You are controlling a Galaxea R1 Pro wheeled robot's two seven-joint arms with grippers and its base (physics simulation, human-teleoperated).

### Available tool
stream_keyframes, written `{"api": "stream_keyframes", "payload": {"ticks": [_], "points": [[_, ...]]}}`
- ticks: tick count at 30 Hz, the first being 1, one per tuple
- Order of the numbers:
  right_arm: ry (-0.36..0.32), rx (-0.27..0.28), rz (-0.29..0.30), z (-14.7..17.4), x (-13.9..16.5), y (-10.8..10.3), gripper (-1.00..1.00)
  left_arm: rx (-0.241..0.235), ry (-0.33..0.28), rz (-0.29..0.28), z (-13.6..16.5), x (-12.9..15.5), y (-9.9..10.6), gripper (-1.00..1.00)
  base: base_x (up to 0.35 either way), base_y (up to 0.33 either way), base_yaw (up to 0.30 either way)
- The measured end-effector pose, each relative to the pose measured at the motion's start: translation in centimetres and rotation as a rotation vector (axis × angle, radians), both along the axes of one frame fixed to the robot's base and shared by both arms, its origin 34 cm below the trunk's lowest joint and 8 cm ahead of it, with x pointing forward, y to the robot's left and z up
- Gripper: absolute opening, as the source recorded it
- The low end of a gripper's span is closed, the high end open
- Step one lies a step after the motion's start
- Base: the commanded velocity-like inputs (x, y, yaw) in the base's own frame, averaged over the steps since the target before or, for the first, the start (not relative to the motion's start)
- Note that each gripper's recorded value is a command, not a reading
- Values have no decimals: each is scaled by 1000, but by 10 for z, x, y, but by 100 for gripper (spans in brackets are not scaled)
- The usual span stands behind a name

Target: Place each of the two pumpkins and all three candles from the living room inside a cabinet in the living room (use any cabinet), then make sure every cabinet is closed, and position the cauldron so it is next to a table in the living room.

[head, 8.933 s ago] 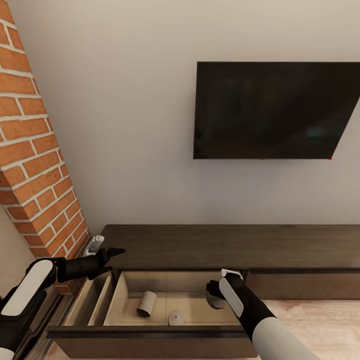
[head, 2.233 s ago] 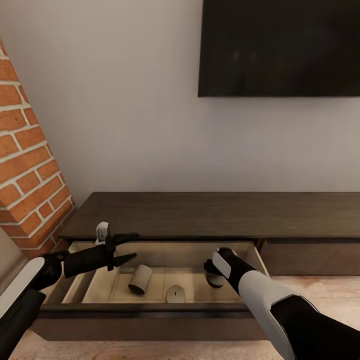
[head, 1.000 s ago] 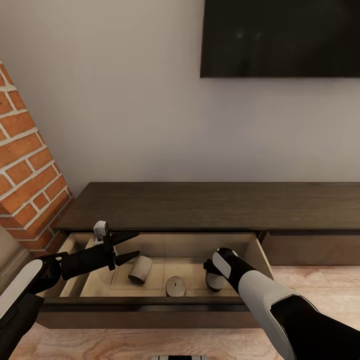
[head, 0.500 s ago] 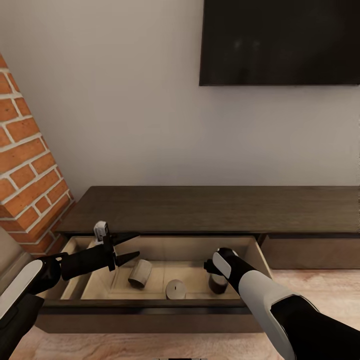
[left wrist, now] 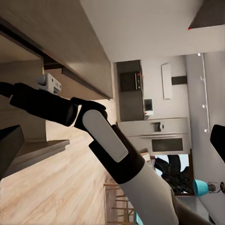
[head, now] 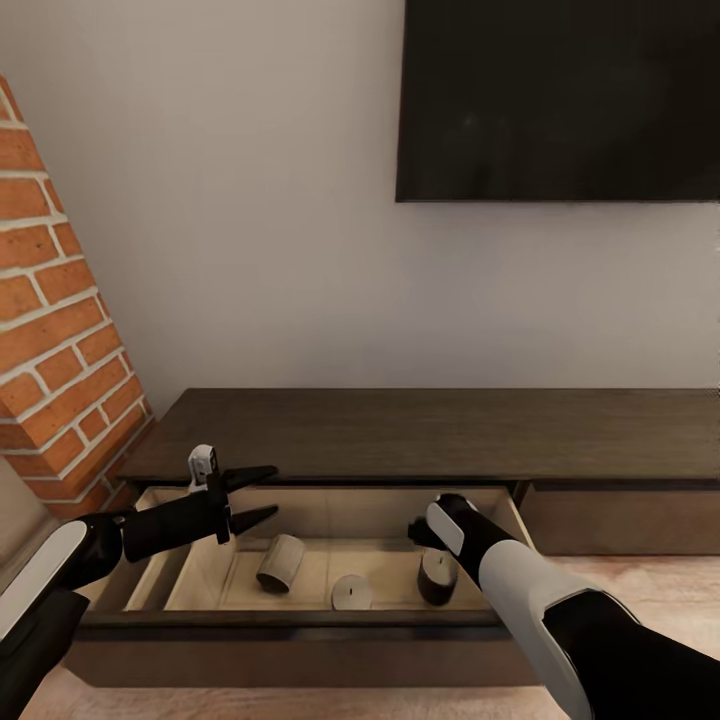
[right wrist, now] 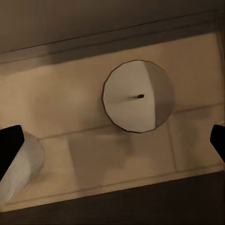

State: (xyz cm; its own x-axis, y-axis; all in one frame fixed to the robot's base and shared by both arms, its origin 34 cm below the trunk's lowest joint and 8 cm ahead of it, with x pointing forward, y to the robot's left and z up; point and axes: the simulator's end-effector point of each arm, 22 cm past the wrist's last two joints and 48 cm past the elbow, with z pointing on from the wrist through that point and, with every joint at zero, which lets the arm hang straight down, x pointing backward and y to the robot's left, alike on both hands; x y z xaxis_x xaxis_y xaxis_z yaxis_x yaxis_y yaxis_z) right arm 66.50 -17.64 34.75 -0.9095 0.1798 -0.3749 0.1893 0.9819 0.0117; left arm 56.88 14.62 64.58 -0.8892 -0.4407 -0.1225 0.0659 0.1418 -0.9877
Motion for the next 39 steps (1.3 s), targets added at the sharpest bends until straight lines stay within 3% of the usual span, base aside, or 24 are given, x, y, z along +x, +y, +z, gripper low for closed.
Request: {"api": "stream_keyframes", "payload": {"ticks": [4, 11, 20, 39], "points": [[44, 10, 19, 6, -9, 2, 100, 2, -13, 2, 7, -2, 0, 100, 0, 0, 0], [52, 18, 19, 7, -11, 4, 100, 3, -16, 1, 9, -3, 0, 100, 0, 0, 0], [25, 79, 43, 17, -7, 18, 100, 2, -30, -2, 16, -6, -1, 100, 0, 0, 0], [-7, 84, 68, 63, 5, 27, 100, 2, -56, -2, 57, -3, -1, 100, -75, 0, 0]]}}
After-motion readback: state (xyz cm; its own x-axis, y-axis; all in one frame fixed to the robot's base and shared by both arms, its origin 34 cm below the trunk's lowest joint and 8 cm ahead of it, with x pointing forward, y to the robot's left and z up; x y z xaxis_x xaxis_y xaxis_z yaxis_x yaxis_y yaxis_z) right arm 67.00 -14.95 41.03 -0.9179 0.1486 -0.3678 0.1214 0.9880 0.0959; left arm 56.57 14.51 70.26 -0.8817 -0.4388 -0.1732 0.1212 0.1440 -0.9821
